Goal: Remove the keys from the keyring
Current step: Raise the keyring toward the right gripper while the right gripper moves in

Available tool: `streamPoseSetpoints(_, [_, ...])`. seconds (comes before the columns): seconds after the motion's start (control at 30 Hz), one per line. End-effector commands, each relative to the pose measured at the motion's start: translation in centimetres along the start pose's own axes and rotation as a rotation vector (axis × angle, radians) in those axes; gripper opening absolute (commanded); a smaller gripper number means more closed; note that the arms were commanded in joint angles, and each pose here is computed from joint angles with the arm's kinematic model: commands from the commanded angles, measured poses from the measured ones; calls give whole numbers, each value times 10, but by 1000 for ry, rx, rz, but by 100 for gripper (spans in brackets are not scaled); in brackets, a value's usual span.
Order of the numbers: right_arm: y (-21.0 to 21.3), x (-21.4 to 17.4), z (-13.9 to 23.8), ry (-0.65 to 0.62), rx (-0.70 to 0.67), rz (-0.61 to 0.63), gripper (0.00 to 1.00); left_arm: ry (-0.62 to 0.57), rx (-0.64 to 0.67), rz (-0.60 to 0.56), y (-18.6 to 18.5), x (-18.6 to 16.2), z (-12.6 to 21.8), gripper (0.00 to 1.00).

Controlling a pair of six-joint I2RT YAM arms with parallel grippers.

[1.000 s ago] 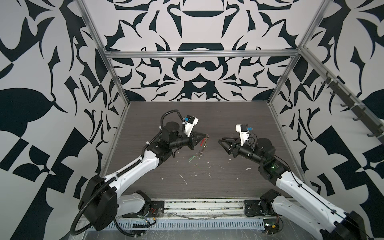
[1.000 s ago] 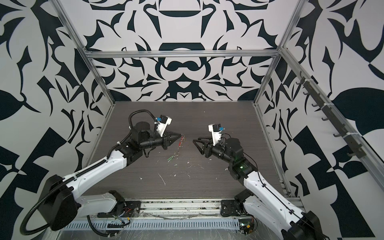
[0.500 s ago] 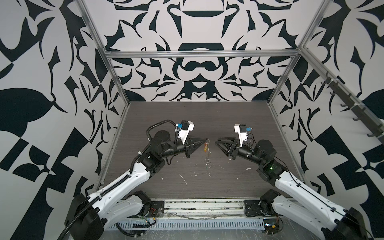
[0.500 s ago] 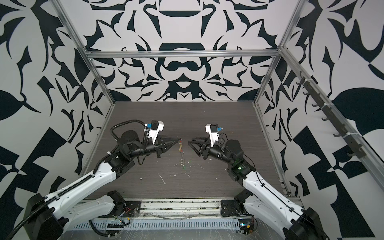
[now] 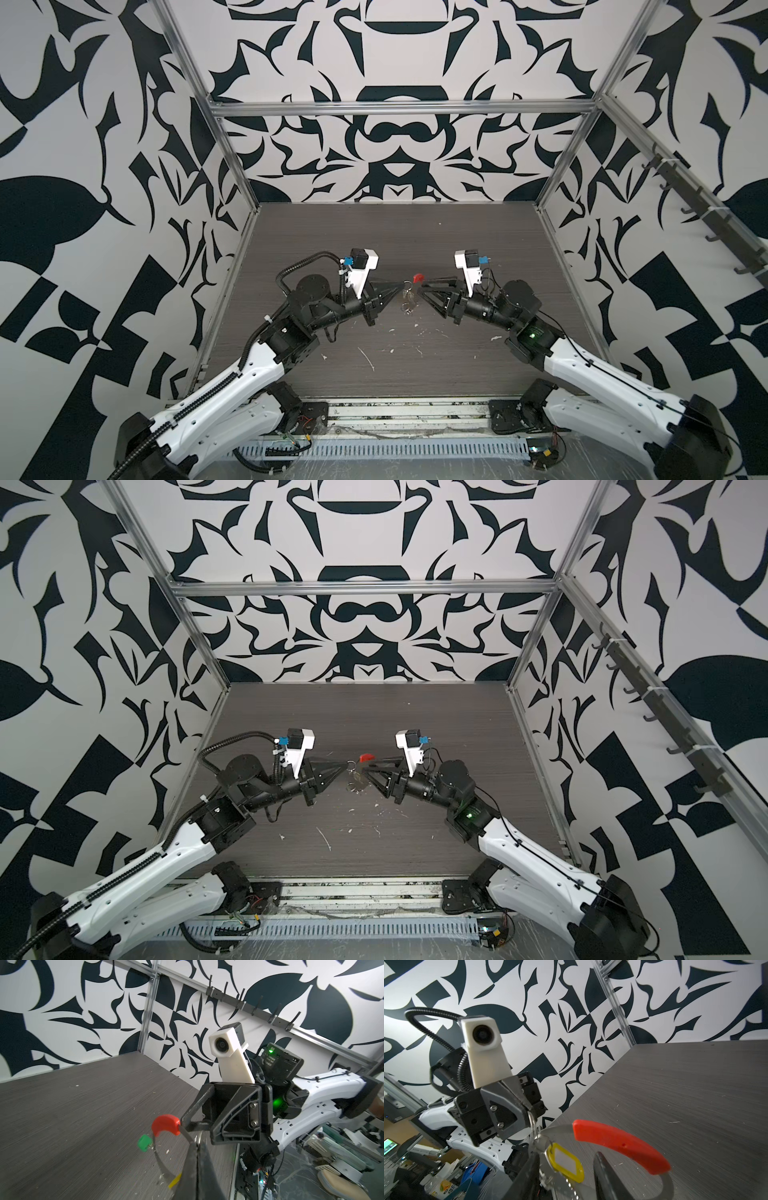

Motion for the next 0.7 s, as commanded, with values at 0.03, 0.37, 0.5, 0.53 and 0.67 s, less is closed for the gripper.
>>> streamPoseSetpoints(0.03, [11,35,8,-174,-60,71,46,0,219,-39,7,23,6,0])
streamPoseSetpoints(0.37, [-2,52,0,-263,-149,99,46,45,406,-67,9,29,9,0])
streamPoseSetpoints(0.5, [-4,52,-9,-241,-136,104,46,70,459,-84,13,24,12,0])
streamPoseSetpoints(0.53, [-5,52,-11,-238,-138,102,46,72,468,-85,13,23,13,0])
streamPoseSetpoints(0.67, [-9,50,-17,-218,-142,96,46,75,477,-93,13,23,17,0])
Point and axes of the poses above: each gripper's point midway between its finger pads, its own z axis back along the fingers, its own y axis along the line the jaws close on, x = y × z, the point moved 5 cm from there along z, back along the fingers, and after that the axes turned 5 degrees about -z, right-handed, at the moved point
